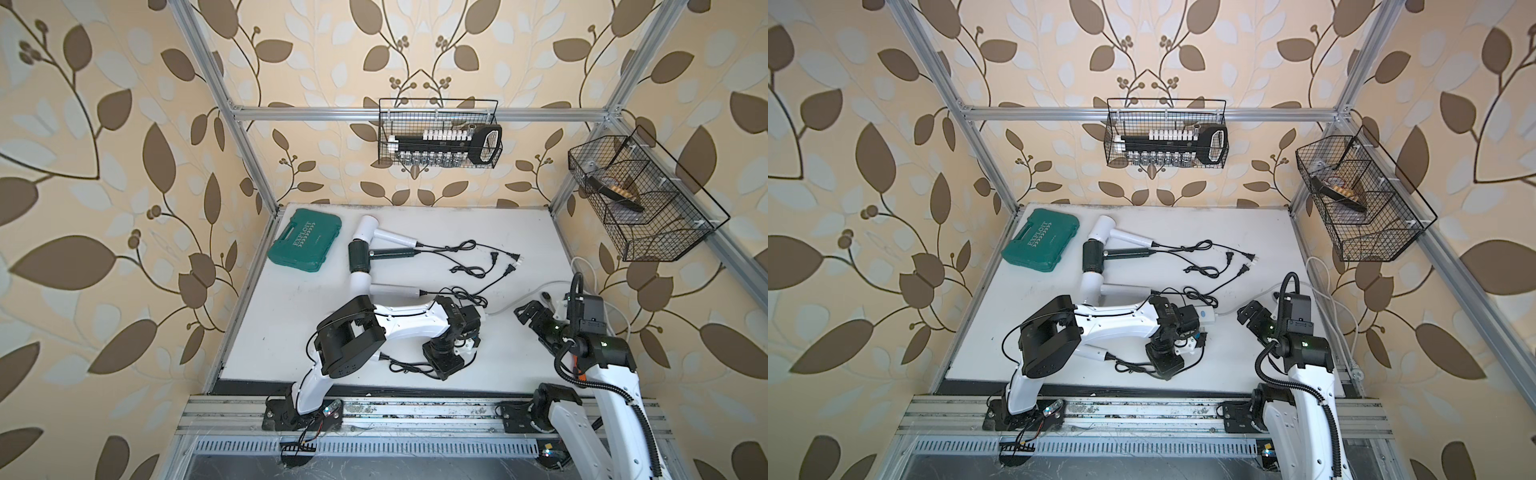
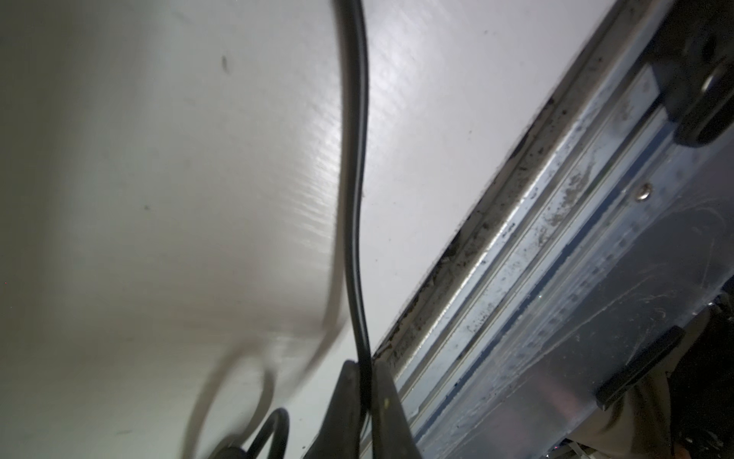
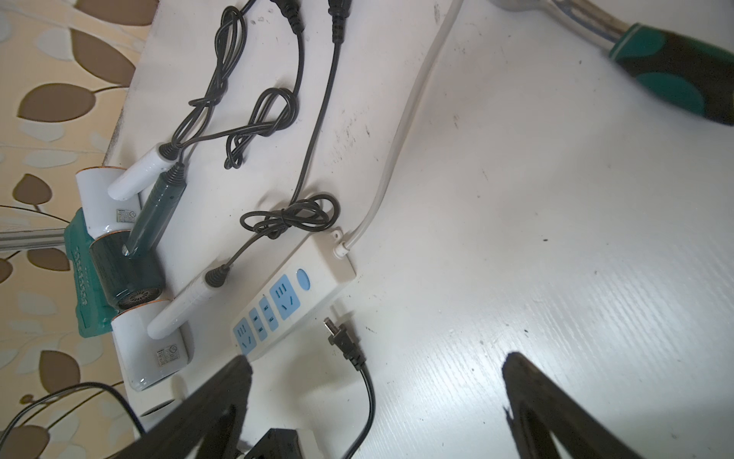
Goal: Charge the blow dryers
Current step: Pick up the plug from the center of the board, then insert the plug into the socket.
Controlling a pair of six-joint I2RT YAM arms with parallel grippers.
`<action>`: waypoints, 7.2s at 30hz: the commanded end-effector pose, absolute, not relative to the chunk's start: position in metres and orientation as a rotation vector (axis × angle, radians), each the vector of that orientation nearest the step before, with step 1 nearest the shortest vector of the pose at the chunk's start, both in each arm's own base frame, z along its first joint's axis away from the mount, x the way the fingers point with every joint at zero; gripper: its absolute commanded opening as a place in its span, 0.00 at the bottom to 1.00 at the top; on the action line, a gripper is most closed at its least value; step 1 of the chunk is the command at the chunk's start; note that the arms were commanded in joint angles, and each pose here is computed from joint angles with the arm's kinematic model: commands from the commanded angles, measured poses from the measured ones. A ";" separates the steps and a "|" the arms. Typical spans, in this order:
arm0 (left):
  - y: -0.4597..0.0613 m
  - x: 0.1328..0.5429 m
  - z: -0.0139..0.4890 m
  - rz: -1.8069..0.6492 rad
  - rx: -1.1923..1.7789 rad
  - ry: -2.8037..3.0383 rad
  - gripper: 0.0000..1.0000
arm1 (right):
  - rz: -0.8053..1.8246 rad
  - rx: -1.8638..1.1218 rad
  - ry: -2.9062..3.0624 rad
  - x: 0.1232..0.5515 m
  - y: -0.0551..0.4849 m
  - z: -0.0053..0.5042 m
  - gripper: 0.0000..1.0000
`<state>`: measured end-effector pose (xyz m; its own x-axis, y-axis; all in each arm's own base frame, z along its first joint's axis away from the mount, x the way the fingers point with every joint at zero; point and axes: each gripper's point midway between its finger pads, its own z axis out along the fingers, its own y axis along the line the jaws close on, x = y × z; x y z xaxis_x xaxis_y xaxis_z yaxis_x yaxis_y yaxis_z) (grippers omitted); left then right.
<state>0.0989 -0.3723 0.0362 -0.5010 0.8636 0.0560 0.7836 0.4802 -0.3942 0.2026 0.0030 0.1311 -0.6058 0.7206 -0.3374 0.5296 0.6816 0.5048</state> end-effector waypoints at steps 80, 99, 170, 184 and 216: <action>-0.254 0.053 0.276 1.309 -2.050 -2.109 0.00 | 0.744 -1.440 1.541 0.104 0.273 0.179 0.53; -0.258 0.061 0.263 1.281 -2.066 -2.124 0.00 | 0.766 -1.422 1.519 0.120 0.273 0.192 0.52; -0.224 0.213 0.184 0.607 -1.169 -3.253 0.58 | 0.406 -0.548 2.419 0.264 0.246 0.149 0.00; -0.235 0.209 0.175 0.816 -1.094 -3.273 0.56 | 0.142 -0.106 2.456 0.276 0.245 0.132 0.00; -0.235 0.197 0.135 0.837 -1.063 -3.208 0.55 | 0.134 -0.050 2.494 0.292 0.240 0.074 0.00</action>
